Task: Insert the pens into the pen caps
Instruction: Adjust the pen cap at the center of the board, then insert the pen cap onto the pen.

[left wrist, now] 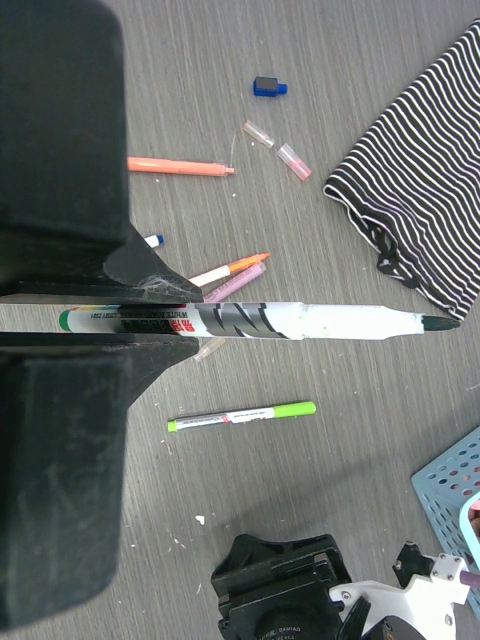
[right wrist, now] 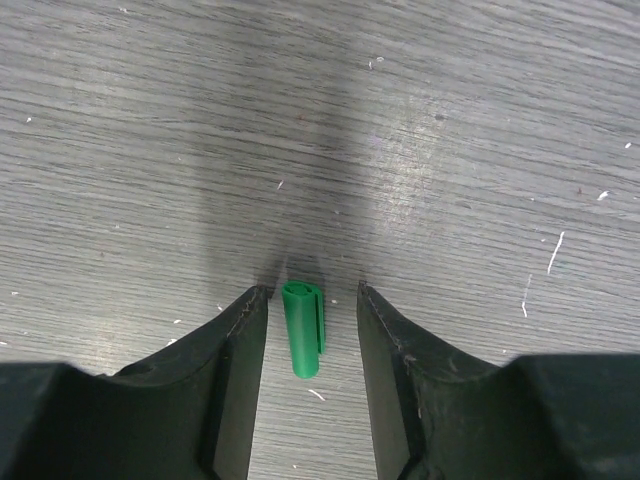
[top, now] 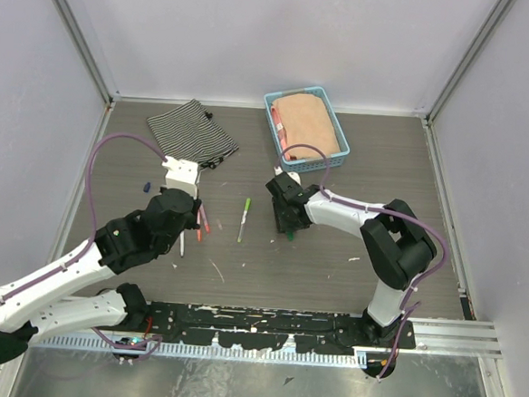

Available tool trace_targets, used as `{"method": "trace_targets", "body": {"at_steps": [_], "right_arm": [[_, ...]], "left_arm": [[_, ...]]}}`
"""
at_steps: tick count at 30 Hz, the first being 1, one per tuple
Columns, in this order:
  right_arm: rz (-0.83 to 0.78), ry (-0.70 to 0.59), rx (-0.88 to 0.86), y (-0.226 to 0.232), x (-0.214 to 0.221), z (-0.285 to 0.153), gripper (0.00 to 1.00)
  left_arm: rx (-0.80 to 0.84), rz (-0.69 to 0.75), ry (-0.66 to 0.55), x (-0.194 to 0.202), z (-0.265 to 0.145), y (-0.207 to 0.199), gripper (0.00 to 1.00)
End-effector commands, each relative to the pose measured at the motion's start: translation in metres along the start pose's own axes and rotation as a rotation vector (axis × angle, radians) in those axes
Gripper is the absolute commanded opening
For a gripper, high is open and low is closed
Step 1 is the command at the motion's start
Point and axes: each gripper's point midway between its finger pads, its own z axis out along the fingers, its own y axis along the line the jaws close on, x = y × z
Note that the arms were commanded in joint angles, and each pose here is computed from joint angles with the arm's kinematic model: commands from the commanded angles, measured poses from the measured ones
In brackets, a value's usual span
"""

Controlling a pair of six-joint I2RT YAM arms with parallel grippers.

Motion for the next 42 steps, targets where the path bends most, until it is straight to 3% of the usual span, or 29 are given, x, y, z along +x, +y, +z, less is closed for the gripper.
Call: {"method": "trace_targets", "body": {"at_steps": [1,8,30,42], "right_arm": [[-0.029,0.026,-0.004,0.0,0.004,-0.005,0.47],[-0.084,0.072,-0.081,0.01,0.012,-0.01,0.41],[-0.124,0.079,-0.006,0.0,0.009,0.006,0.36],[-0.13,0.108,0.016,-0.012,0.019,0.005,0.26]], "left_arm": [[-0.015,-0.014,-0.011,0.001,0.001,0.004,0.08],[-0.007,-0.013,-0.007,0.002,0.003,0.0,0.08],[-0.01,-0.015,-0.013,-0.001,0.0,0.002,0.08],[-0.014,-0.011,-0.015,-0.002,0.002,0.002,0.09]]}}
